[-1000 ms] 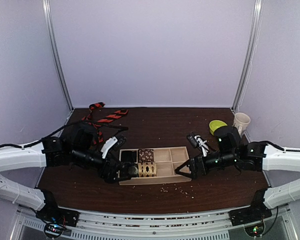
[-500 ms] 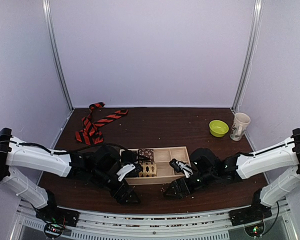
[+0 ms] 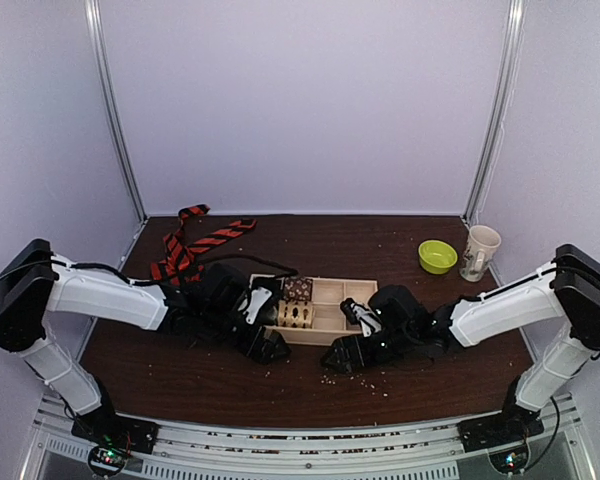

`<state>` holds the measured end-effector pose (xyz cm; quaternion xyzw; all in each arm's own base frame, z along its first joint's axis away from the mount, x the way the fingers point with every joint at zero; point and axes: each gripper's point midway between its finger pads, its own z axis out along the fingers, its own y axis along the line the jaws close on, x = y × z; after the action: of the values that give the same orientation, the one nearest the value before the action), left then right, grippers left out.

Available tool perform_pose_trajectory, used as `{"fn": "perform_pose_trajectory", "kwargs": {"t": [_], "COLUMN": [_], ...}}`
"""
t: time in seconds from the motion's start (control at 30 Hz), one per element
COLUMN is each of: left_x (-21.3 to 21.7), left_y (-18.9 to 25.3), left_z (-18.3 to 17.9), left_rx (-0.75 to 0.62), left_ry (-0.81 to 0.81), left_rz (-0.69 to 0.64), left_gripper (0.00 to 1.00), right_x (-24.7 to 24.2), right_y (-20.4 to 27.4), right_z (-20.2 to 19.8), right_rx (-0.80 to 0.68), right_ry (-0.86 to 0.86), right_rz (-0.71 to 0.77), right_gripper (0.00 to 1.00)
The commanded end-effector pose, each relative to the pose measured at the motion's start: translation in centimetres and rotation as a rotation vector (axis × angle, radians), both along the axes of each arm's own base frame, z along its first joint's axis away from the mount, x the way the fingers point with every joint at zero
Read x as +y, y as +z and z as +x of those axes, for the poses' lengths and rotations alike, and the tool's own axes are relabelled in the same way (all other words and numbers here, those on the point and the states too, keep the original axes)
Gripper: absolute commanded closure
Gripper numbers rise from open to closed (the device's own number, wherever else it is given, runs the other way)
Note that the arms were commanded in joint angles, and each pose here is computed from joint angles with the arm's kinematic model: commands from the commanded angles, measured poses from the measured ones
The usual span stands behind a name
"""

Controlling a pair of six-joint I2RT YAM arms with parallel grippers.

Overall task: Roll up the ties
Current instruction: Move the storage box to the center of the board.

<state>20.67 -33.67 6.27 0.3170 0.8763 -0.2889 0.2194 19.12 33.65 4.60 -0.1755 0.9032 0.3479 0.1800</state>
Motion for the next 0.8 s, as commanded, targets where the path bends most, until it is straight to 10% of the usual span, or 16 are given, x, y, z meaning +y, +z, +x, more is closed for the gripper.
{"fn": "perform_pose_trajectory", "kwargs": {"t": [0.0,0.43,0.77], "left_x": [-1.7,1.8,21.1], "left_y": [2.3,6.0,6.9], "left_z": [6.1,20.4,29.3], "left_rx": [-0.136,-0.208,-0.181], "left_ry": [0.052,0.240,0.729], "left_rz": [-0.071,-0.163,0.010], "left_gripper": [0.02,0.03,0.02], "right_x": [0.0,-0.7,-0.6], "right_y": [0.9,1.6,5.5], "right_z": [5.9,17.8,15.6], "right_rx": [-0.104,-0.144,-0.169], "right_ry": [-0.082,-0.211,-0.162], "right_rz": [-0.025,-0.012,0.101], "right_gripper": [0.01,0.00,0.03]}}
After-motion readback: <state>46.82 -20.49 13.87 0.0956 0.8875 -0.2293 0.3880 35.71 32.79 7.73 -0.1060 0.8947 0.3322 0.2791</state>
